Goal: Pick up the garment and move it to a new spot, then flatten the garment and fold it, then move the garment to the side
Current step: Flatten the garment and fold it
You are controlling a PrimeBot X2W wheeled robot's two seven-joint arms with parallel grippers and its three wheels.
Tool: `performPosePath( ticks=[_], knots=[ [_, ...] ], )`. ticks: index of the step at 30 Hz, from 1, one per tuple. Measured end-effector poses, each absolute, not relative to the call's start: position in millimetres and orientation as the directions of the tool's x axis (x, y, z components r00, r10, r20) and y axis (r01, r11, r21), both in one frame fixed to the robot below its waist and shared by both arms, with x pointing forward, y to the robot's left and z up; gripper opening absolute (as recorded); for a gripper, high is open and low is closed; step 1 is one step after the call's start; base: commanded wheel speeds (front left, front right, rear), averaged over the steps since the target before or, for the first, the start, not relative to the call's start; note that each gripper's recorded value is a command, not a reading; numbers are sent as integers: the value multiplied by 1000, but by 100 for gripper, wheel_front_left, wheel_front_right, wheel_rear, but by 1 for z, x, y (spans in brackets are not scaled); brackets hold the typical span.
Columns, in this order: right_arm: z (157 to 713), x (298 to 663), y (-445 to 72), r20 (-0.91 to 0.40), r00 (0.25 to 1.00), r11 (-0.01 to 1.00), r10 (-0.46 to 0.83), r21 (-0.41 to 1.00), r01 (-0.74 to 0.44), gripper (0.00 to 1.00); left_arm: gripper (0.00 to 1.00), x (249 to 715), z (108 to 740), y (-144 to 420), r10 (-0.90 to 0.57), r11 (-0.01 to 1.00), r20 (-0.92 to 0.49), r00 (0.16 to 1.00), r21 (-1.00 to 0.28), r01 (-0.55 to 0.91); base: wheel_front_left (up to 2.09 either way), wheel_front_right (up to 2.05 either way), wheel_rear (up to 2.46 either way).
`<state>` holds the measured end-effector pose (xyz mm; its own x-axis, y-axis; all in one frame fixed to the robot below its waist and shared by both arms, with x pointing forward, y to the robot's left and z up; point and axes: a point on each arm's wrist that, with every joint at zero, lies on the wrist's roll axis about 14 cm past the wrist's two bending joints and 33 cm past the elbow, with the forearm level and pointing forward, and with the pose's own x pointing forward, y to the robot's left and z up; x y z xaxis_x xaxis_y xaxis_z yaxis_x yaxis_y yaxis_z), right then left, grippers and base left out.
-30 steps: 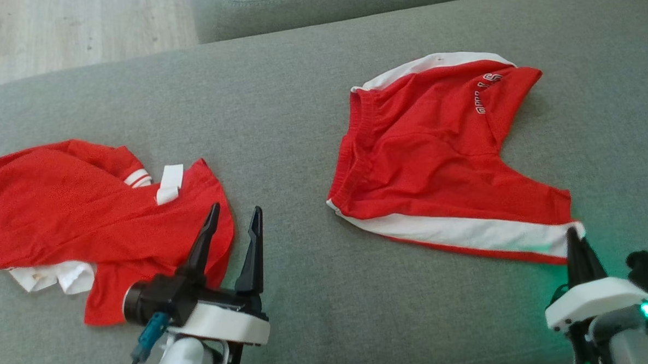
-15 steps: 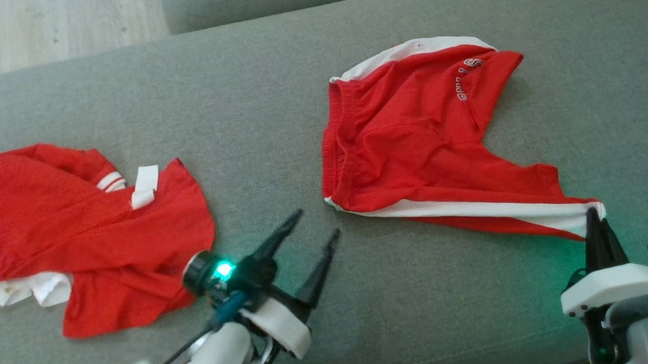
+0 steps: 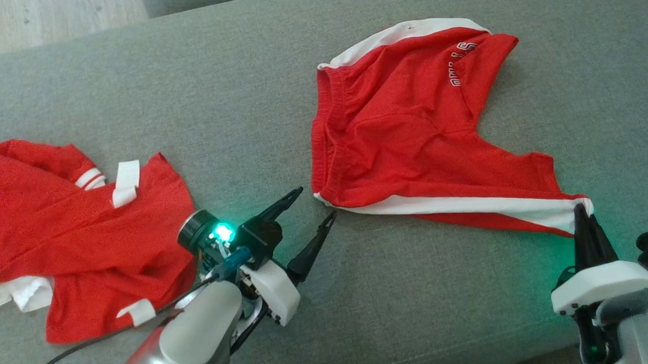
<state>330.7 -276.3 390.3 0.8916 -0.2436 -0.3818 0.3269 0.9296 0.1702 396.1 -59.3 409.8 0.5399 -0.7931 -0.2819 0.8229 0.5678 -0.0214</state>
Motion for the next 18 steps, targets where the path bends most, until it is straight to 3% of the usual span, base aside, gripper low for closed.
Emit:
performPosePath(
  ticks=[18],
  knots=[
    [380, 328, -277, -410, 878, 927, -248, 162, 338, 0, 100, 397, 398, -79, -840, 469, -314, 442, -13, 883, 0, 0, 0]
  ],
)
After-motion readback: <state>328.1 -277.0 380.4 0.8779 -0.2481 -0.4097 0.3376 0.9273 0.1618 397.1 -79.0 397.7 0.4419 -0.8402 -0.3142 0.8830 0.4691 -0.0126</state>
